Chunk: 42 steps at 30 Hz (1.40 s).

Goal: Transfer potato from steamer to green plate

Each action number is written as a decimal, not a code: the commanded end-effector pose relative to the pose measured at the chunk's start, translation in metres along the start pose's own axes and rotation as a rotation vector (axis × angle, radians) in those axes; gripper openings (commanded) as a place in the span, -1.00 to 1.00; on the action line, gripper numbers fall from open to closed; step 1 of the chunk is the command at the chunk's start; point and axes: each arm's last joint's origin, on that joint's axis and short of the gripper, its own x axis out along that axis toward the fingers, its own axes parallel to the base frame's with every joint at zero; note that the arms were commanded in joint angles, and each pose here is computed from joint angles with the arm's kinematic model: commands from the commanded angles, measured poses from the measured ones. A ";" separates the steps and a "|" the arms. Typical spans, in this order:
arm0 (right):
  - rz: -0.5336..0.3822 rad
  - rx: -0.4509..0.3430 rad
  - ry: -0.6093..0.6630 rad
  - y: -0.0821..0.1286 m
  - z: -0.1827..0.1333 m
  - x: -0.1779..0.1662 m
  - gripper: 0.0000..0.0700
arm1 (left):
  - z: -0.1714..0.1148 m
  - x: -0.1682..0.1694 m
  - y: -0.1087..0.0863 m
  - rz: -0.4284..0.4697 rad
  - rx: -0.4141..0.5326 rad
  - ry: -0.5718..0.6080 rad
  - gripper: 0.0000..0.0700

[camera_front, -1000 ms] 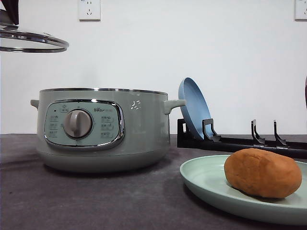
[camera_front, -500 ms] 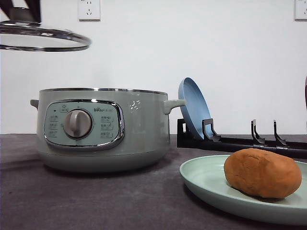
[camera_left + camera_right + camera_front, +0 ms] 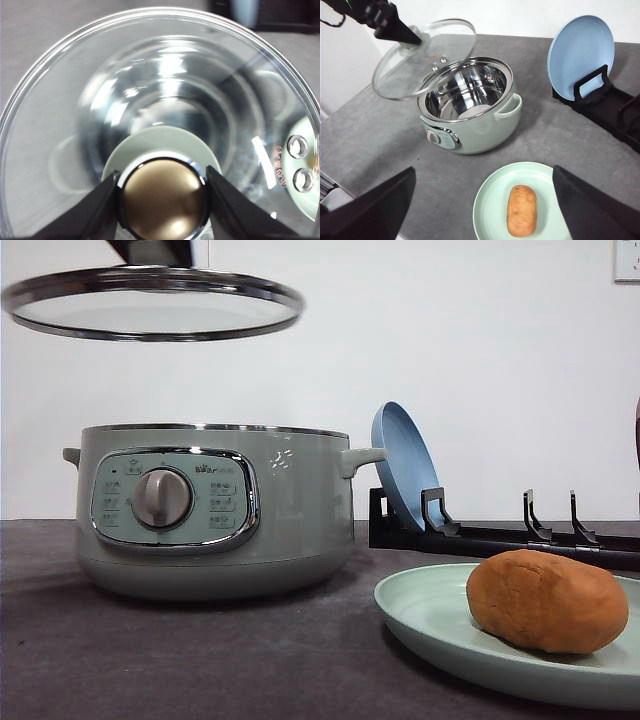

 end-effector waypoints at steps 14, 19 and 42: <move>0.009 0.027 -0.014 0.001 0.003 -0.003 0.58 | 0.017 0.046 -0.011 -0.016 0.024 0.037 -0.97; 0.009 0.026 -0.014 0.001 0.003 -0.003 0.58 | 0.020 0.064 -0.012 -0.016 0.025 0.061 -0.97; 0.004 0.029 0.000 0.001 0.002 -0.003 0.58 | 0.026 0.113 -0.014 -0.016 0.030 0.100 -0.97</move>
